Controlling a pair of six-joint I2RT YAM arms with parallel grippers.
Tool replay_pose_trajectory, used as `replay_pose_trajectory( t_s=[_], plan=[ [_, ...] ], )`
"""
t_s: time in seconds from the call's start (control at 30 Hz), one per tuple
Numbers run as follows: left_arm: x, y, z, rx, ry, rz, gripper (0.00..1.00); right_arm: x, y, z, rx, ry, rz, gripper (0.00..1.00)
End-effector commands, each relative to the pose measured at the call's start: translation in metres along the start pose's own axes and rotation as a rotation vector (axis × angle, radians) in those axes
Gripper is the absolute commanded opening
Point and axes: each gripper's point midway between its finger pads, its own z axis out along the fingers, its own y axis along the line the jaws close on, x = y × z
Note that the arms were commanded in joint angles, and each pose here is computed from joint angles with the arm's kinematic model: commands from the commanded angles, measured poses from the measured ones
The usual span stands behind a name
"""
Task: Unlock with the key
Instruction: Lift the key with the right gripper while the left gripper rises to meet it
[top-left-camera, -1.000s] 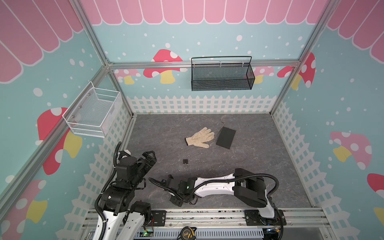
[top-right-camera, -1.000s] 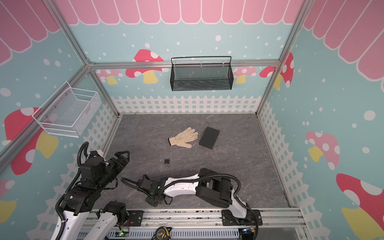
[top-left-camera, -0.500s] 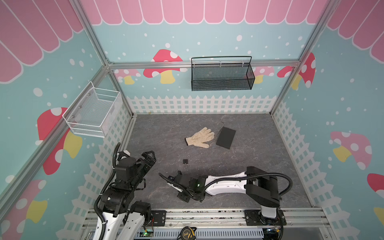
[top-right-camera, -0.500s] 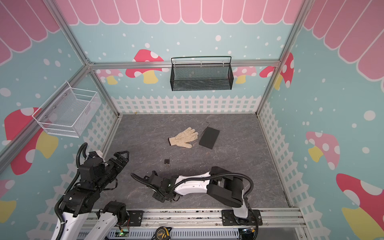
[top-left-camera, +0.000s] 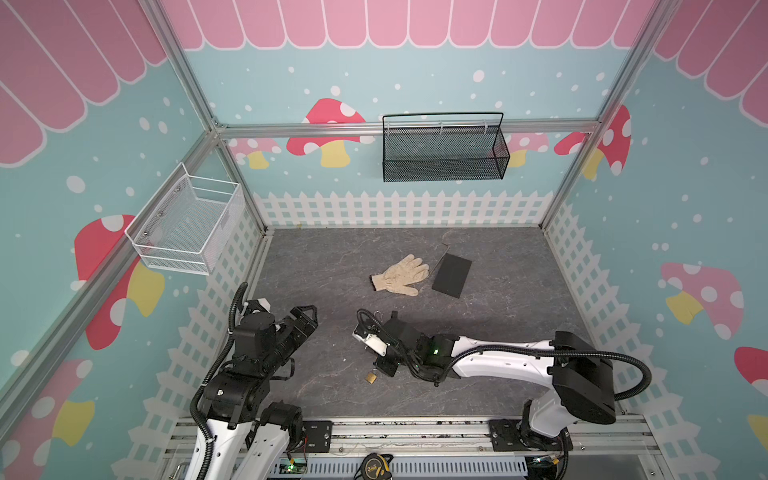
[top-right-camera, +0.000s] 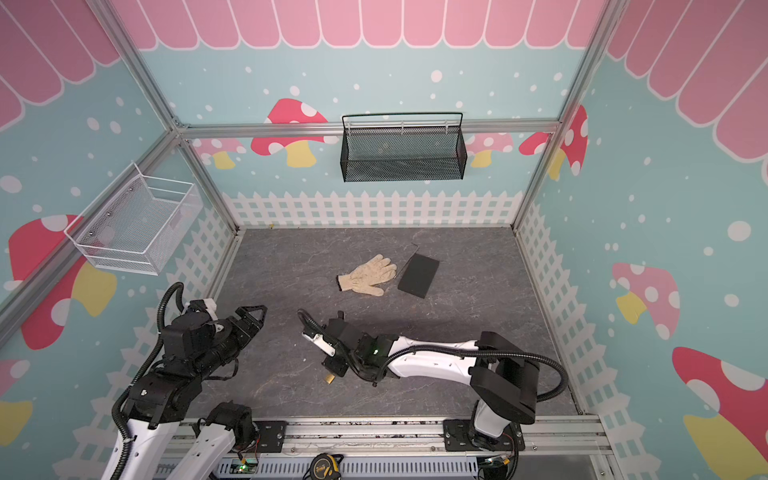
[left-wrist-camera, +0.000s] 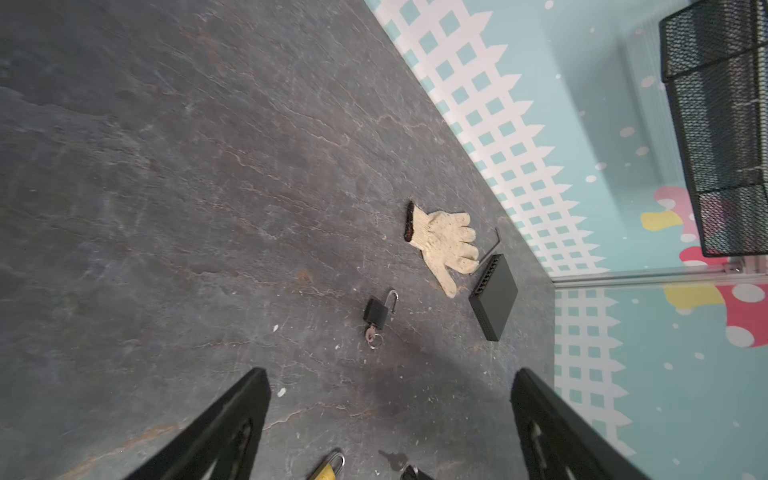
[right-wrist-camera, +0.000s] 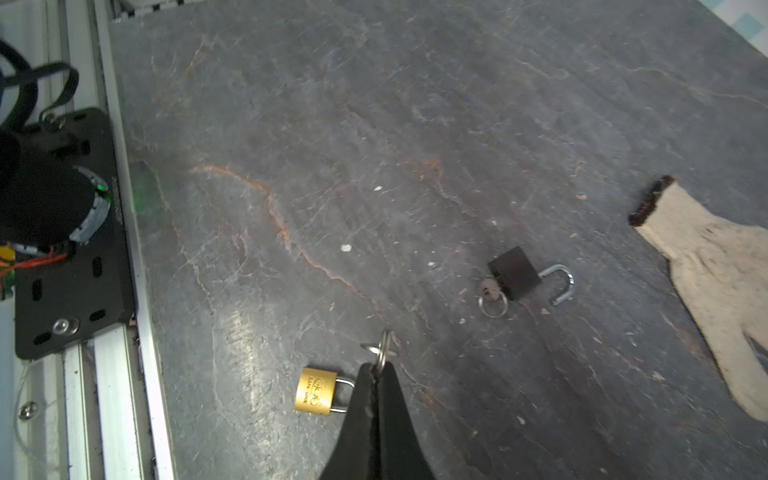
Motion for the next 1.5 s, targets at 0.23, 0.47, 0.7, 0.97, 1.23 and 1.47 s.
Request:
replay_pose_trajectory(
  t_s=[0.23, 0.47, 0.7, 0.97, 1.23, 1.47],
  plan=[
    [0.014, -0.075, 0.031, 0.345, 0.027, 0.197, 0.81, -0.063, -0.031, -0.068, -0.07, -0.101, 0.207, 0.0],
    [0.052, -0.119, 0.03, 0.513, -0.005, 0.478, 0.78, -0.077, -0.064, -0.097, -0.079, -0.112, 0.336, 0.0],
    [0.075, -0.139, 0.035, 0.673, -0.083, 0.662, 0.7, -0.084, -0.081, -0.123, -0.098, -0.12, 0.398, 0.0],
    [0.094, -0.167, 0.036, 0.788, -0.164, 0.837, 0.58, -0.09, -0.08, -0.142, -0.139, -0.131, 0.401, 0.0],
    [0.112, -0.189, 0.042, 0.873, -0.173, 0.914, 0.49, -0.096, -0.081, -0.147, -0.158, -0.146, 0.407, 0.0],
    [0.123, -0.199, 0.049, 0.904, -0.146, 0.941, 0.33, -0.098, -0.083, -0.146, -0.152, -0.149, 0.413, 0.0]
  ],
)
